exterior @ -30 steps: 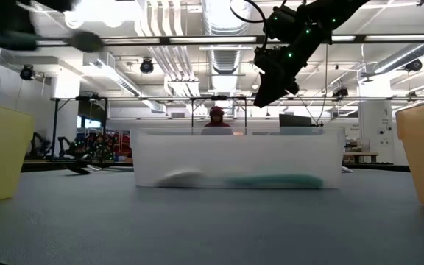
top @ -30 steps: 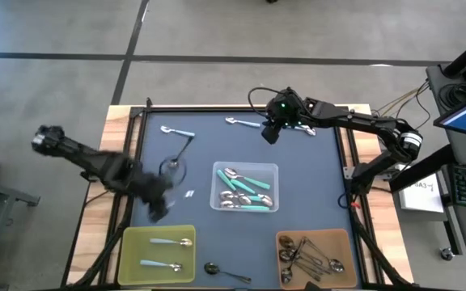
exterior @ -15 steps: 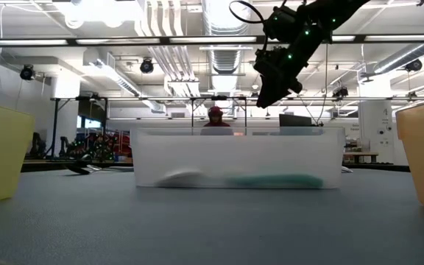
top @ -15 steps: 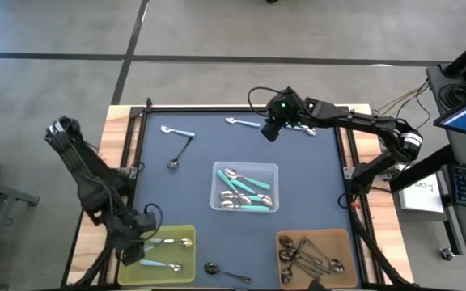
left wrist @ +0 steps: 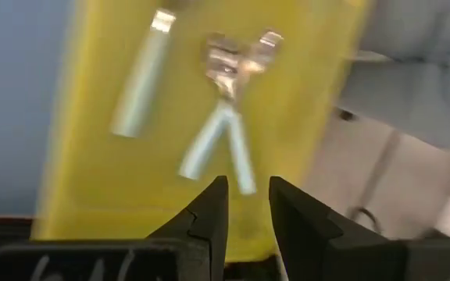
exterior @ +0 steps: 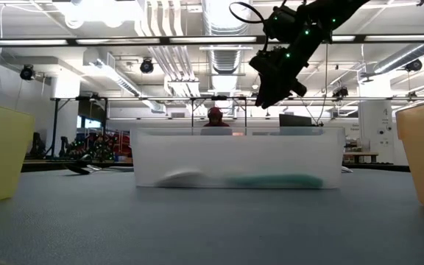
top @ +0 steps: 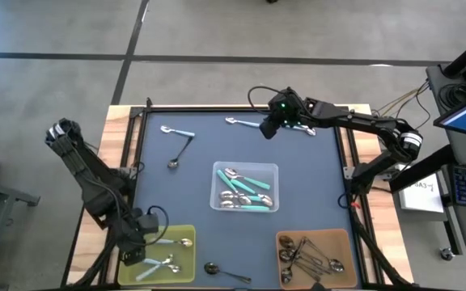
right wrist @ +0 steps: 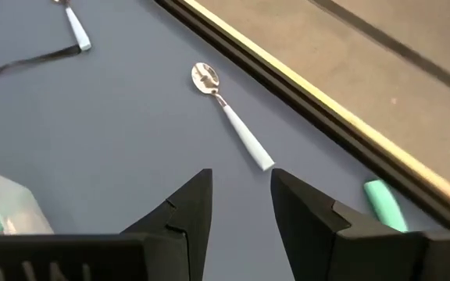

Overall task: Sort silverware by color (type)
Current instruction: Put the black spoon into the orange bin

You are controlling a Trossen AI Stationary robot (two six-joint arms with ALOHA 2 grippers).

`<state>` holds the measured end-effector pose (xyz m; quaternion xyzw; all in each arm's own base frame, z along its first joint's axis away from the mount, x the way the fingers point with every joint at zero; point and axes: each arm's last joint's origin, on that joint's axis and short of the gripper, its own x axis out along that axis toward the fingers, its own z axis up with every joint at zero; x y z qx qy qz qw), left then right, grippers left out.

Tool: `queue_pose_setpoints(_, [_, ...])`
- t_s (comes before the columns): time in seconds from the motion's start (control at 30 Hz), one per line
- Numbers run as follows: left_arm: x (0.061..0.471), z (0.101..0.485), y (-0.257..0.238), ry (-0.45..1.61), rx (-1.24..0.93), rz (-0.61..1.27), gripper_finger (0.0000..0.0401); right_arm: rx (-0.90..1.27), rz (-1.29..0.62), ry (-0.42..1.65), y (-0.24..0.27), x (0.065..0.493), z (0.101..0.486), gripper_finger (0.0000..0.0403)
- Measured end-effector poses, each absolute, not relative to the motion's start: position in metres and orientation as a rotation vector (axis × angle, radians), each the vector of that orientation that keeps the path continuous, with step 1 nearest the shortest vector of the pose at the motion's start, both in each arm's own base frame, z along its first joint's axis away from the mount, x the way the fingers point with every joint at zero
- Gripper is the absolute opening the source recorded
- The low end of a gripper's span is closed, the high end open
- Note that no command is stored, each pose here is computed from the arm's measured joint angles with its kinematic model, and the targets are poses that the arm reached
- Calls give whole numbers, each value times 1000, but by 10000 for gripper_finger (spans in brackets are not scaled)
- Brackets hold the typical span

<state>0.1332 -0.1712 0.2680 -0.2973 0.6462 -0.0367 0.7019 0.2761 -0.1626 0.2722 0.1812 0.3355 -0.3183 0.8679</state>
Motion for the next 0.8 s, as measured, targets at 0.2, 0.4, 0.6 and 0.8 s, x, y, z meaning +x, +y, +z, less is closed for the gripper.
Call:
queue_pose_setpoints(0.2, [140, 259, -130, 1483, -557, 266, 78, 451, -677, 680, -162, 276, 272, 123])
queue_pose_setpoints(0.4, [158, 261, -70, 1419, -444, 510, 78, 451, -677, 681, -162, 276, 272, 123])
queue_pose_setpoints(0.6, [186, 253, -2, 1293, -470, 531, 78, 443, -674, 684, -162, 276, 272, 123])
queue_pose_setpoints(0.8, [188, 236, 69, 1200, -582, 661, 78, 426, -667, 694, -162, 276, 272, 123])
